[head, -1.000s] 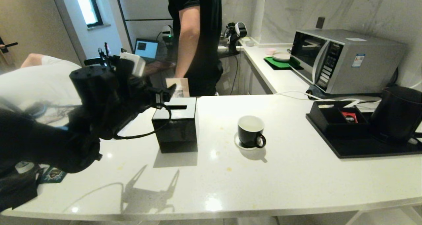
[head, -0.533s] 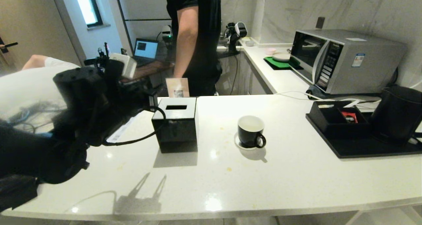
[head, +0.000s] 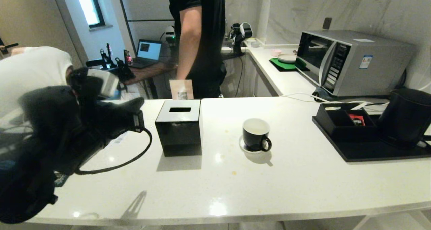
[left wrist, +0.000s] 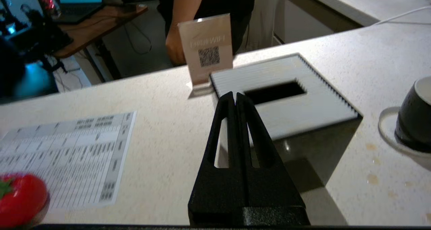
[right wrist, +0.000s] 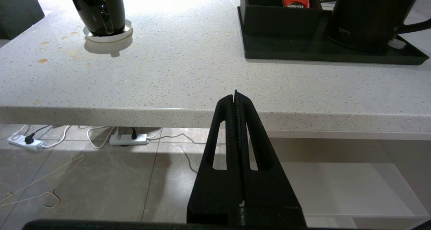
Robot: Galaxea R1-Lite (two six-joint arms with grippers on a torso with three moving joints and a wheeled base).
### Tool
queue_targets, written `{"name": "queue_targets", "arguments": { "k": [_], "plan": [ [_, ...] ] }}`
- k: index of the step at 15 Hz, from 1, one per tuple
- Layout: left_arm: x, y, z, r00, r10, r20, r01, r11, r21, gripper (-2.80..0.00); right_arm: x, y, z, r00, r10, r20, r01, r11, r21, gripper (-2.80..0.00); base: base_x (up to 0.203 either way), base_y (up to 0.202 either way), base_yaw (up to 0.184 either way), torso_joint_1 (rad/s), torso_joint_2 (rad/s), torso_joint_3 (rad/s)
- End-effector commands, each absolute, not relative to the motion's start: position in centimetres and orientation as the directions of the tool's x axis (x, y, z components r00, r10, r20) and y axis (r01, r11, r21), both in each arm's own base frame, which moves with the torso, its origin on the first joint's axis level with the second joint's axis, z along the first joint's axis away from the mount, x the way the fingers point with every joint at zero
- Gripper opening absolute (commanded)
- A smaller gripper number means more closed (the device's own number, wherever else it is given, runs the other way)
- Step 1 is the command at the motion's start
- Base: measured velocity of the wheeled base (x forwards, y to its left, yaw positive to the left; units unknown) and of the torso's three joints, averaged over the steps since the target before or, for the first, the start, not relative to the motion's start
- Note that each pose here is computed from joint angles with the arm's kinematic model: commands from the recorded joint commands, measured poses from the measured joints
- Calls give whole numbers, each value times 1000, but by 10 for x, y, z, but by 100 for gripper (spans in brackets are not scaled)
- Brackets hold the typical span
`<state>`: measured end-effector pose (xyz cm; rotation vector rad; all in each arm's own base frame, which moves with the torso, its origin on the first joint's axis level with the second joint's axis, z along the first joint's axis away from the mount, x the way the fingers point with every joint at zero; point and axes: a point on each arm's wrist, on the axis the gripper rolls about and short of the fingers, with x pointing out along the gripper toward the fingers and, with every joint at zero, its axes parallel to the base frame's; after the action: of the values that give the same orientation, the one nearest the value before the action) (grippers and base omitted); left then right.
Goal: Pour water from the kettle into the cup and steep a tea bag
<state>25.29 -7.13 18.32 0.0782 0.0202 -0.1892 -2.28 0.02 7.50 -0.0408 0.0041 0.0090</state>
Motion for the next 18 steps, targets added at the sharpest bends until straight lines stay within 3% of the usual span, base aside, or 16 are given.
{"name": "queue_targets", "arguments": {
  "k": [1,10,18],
  "plan": [
    [229,-60,183,986,-167,-25,168,984,61,-280,-23,0,75,1000,9,-6,-9,999,-41,-280,0,0,0,0,0,0],
    [142,-14,139,989,-30,-146,39,998,54,-280,-23,0,75,1000,9,-5,-9,999,-41,-280,0,0,0,0,0,0],
    [62,-2,127,990,18,-138,-16,1000,16,-280,-23,0,75,1000,8,-6,-8,999,-41,-280,0,0,0,0,0,0]
  ]
}}
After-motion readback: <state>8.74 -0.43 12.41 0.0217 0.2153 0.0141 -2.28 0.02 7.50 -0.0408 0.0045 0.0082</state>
